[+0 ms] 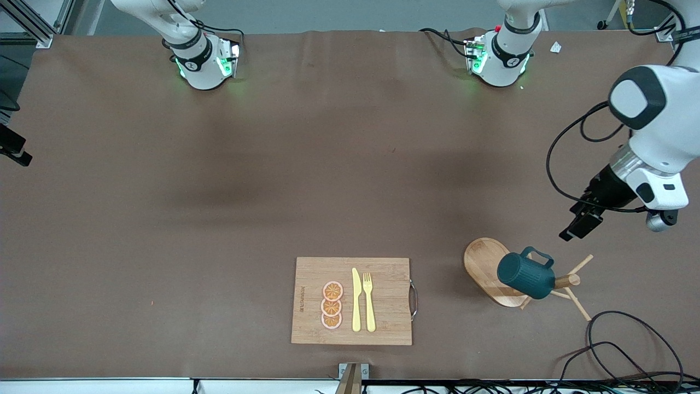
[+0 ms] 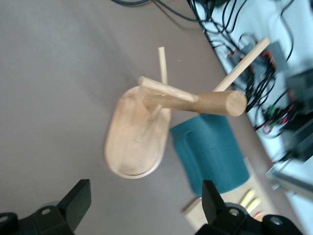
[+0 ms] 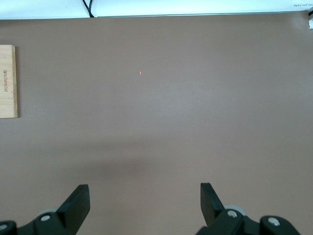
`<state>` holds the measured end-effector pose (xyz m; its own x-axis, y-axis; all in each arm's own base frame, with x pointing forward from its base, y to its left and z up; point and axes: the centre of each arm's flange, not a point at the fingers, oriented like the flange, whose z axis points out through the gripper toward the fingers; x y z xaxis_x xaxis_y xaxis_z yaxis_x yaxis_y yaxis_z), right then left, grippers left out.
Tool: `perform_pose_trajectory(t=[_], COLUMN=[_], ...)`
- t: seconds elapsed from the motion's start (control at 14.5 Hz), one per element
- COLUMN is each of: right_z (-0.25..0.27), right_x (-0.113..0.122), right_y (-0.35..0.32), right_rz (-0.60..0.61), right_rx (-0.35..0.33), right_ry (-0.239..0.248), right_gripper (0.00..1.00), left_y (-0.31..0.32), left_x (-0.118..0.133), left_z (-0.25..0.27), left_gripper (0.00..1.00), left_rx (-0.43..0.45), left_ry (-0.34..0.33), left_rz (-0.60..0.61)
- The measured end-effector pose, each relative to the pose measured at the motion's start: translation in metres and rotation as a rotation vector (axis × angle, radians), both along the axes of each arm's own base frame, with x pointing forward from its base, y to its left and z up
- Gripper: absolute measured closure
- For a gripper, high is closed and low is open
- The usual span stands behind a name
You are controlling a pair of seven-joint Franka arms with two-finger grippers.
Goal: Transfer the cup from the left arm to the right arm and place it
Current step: 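Reach the left gripper down to the teal mug on the stand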
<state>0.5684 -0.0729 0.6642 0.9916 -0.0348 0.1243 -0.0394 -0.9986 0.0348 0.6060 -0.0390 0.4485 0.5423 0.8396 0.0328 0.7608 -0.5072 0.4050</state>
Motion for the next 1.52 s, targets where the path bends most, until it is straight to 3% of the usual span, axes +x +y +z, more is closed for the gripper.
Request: perform_pose_trajectory(t=[0.21,0.41,0.76,1.52], right_z=[0.0,0.0,0.0,0.0], right_x=[0.0,0.0,0.0,0.0], right_y=[0.0,0.0,0.0,0.0], right_rz=[0.0,0.001,0.001,0.001], right_rx=[0.0,0.0,0.0,0.0], right_ry=[0.0,0.0,0.0,0.0], right_gripper=[0.0,0.0,0.0,0.0], left_y=[-0.015,-0.018,-0.029,-0.035], left_x=[0.001,0.006,0.017,0.041], left_z=[-0.007,-0.016,-0.041,-0.078], left_gripper=[0.0,0.0,0.0,0.0], left_rx=[-0.058,-0.098,-0.241,-0.278], left_ry=[-0.018,-0.051,-0.116,-0.114], left_rz=[0.132,0.18,0.298,0.321])
